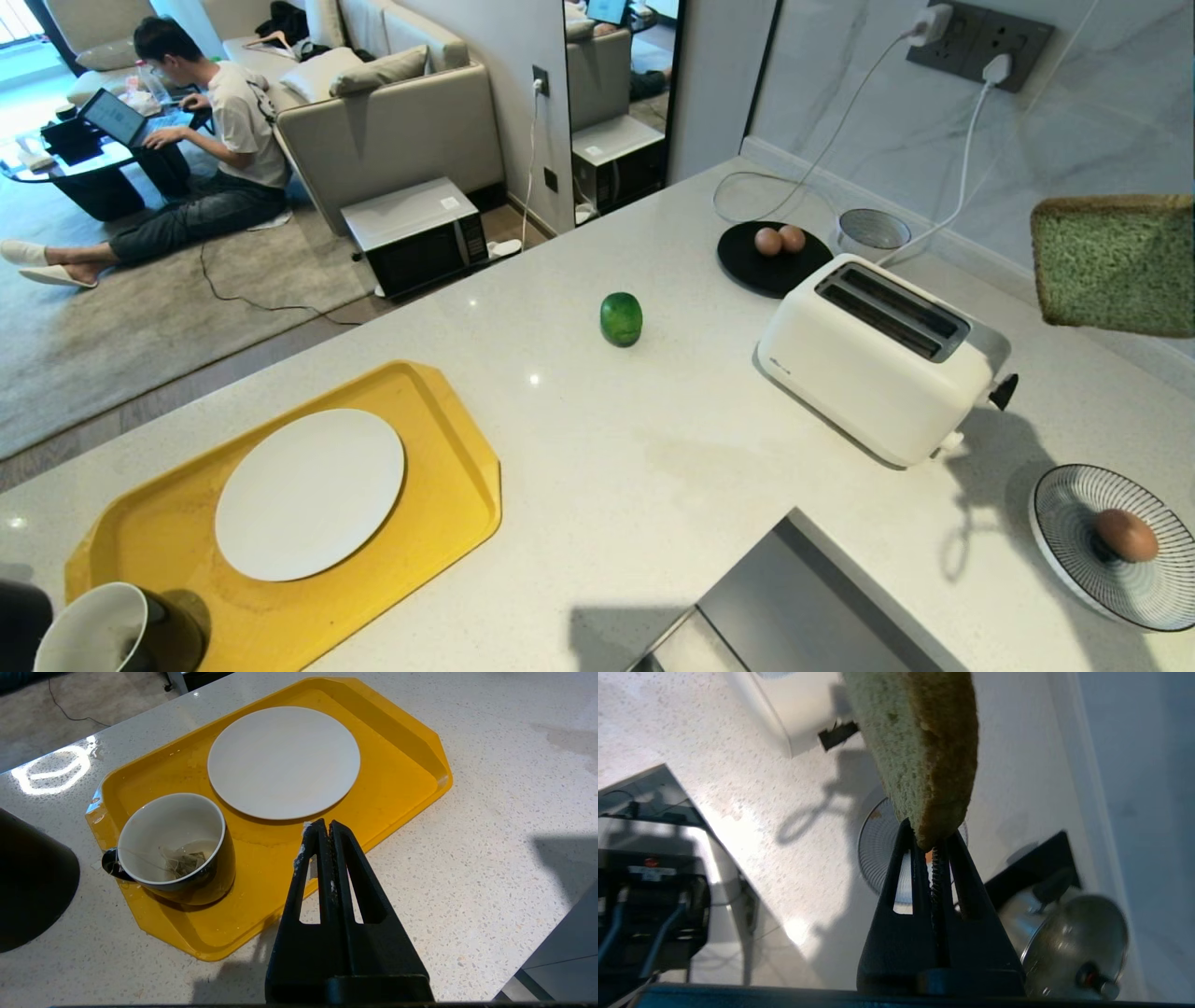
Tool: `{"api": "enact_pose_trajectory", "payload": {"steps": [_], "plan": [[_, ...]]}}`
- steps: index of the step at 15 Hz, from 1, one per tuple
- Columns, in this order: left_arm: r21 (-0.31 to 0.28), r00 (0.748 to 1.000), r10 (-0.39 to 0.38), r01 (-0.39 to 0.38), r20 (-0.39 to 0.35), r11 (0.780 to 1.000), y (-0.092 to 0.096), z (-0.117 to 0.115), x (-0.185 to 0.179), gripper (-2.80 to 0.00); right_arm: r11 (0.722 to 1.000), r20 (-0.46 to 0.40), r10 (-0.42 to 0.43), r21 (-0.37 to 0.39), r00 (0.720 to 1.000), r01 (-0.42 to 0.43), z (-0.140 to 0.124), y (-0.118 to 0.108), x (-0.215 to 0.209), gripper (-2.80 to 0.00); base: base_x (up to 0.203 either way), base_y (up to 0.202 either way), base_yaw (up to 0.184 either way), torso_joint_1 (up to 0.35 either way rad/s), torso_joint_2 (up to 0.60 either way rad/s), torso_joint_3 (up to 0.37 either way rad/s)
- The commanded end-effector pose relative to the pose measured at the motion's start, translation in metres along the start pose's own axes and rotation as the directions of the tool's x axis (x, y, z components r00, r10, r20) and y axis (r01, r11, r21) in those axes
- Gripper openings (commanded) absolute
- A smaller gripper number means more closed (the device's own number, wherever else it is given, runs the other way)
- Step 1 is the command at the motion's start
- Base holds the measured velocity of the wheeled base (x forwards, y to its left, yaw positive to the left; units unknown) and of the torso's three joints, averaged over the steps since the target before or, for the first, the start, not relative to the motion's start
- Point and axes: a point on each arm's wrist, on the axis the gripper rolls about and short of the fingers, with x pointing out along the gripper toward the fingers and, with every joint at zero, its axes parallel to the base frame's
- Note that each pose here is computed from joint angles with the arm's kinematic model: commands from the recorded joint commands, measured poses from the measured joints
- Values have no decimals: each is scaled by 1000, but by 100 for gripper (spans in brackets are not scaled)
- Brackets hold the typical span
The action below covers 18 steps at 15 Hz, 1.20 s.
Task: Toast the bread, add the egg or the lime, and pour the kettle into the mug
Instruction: Put the bread slices in the toaster
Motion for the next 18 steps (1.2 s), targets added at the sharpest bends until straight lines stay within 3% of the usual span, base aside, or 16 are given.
{"api": "enact_pose_trajectory", "payload": {"steps": [1,9,18], "plan": [[0,1000,0,0,0,1000,0,0,0,-280,997,-38,11,-73,999,-14,14,3,40,-280,0,0,0,0,0,0],[0,1000,0,0,0,1000,0,0,0,-280,990,-68,14,-136,998,-24,47,-1,109,-280,0,0,0,0,0,0],[0,1000,0,0,0,1000,0,0,0,-280,984,-71,60,-162,996,-71,46,2,112,-280,0,0,0,0,0,0]]}}
